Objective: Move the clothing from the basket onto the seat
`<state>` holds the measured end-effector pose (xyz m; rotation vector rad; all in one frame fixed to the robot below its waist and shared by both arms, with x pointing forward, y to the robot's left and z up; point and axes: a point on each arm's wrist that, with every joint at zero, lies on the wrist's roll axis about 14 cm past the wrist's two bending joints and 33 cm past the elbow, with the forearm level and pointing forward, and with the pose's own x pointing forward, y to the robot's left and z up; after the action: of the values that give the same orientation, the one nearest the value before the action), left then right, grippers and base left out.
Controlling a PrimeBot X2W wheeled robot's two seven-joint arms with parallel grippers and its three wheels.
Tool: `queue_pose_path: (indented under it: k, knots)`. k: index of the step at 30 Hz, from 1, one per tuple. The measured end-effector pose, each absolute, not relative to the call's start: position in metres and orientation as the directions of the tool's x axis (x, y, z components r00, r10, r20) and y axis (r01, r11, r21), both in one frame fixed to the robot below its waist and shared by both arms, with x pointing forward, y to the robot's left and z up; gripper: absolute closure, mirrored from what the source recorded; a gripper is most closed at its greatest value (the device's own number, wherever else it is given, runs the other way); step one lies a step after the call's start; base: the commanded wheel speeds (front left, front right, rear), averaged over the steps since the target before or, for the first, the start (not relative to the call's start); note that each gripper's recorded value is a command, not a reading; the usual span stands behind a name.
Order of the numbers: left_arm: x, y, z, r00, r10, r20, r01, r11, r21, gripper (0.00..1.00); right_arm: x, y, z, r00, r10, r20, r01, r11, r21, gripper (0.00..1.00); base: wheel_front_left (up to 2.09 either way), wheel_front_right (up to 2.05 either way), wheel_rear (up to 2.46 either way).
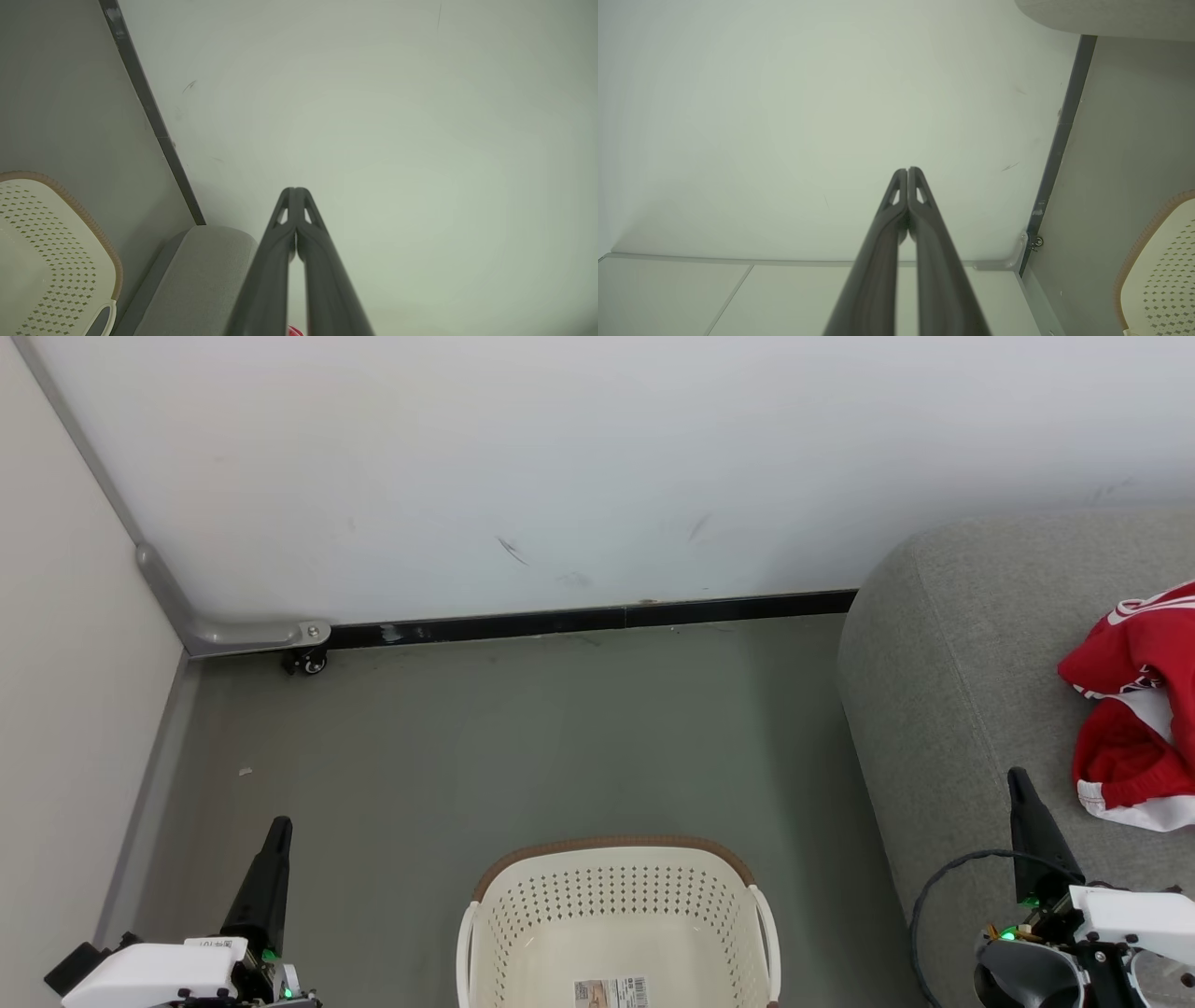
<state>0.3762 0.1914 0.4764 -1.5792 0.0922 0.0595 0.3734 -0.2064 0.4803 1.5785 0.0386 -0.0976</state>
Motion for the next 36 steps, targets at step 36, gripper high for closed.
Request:
queue_pose_path:
  k: [36]
  knots:
    - [0.3768,0.1888,0.4783,0.996,-0.028,-0.09,-0.09,-0.007,-0.996,1.0,0.3733,-0.2068,0.4799,0.996,-0.033,-0.088,0.087,-0.011,0.996,1.0,0.0,0.0,0.0]
